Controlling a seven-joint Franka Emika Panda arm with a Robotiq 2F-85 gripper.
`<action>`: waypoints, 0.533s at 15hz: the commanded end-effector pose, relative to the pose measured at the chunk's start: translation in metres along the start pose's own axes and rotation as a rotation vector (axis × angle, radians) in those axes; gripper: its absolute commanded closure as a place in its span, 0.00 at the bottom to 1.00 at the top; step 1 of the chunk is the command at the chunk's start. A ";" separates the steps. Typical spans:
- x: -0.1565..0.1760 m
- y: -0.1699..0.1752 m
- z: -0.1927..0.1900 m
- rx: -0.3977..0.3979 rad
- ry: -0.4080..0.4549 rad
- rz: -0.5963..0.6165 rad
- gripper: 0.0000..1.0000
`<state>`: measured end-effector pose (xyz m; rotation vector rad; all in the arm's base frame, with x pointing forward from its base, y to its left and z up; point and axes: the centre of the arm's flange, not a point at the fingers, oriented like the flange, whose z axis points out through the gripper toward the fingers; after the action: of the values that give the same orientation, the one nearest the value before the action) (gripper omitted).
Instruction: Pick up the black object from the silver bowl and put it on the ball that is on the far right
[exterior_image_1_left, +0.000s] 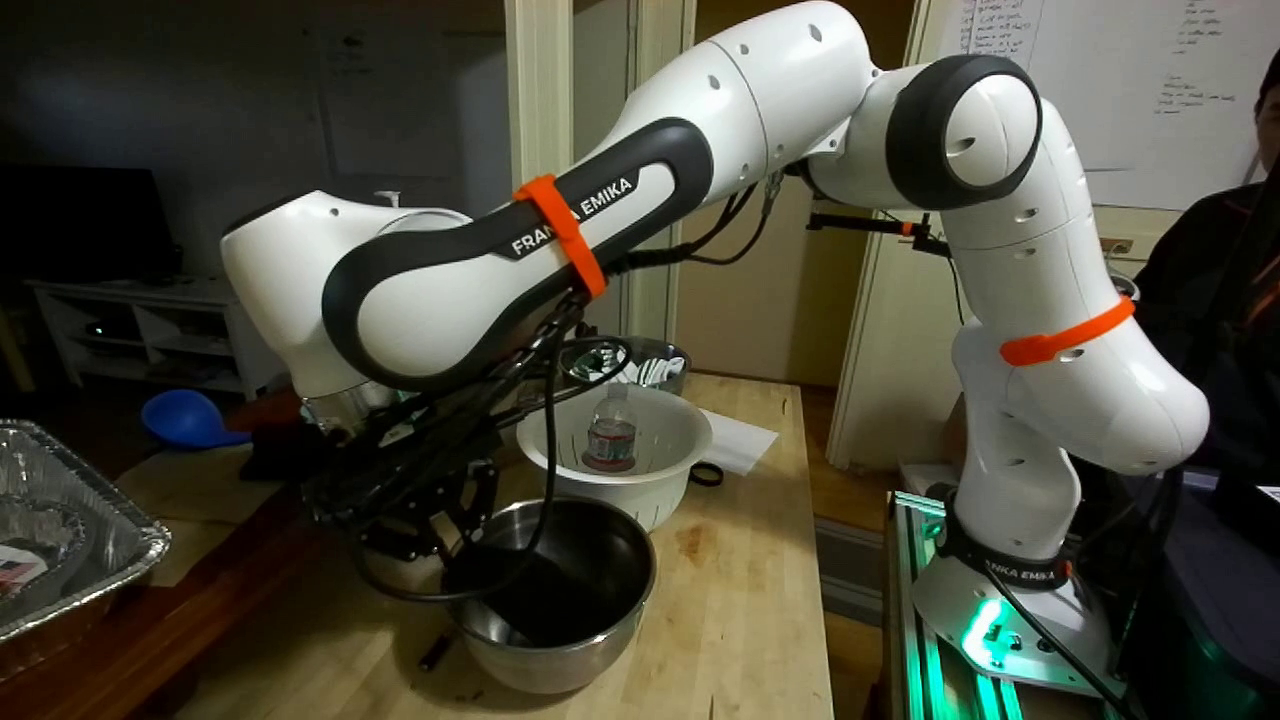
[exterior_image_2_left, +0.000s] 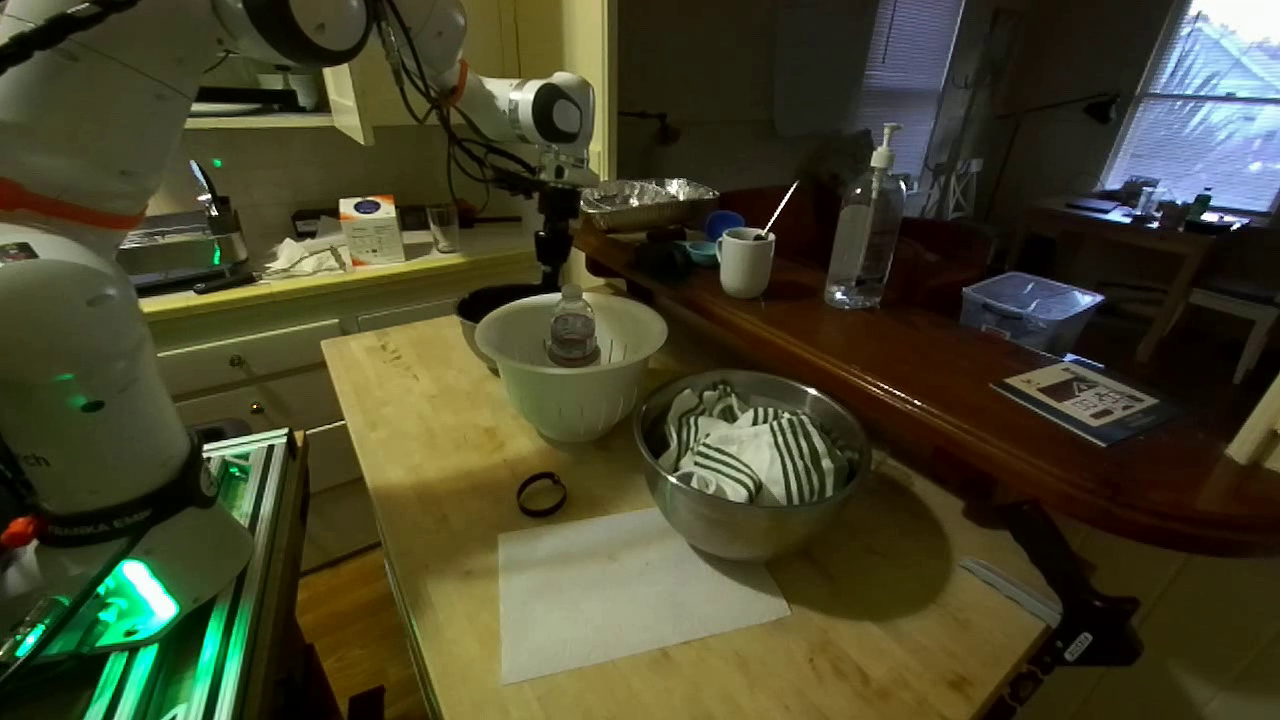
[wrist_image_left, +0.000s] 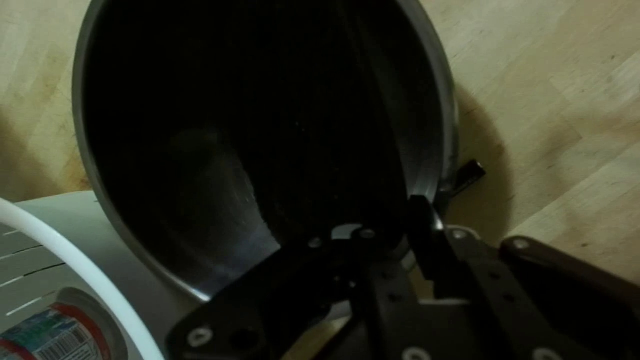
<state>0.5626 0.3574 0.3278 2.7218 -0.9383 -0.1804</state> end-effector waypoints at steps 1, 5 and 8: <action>-0.002 0.012 0.004 -0.021 0.001 0.031 1.00; 0.004 0.026 -0.021 0.020 -0.001 0.049 0.99; 0.011 0.043 -0.053 0.079 0.006 0.063 0.98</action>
<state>0.5669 0.3462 0.3557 2.7325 -0.9977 -0.1418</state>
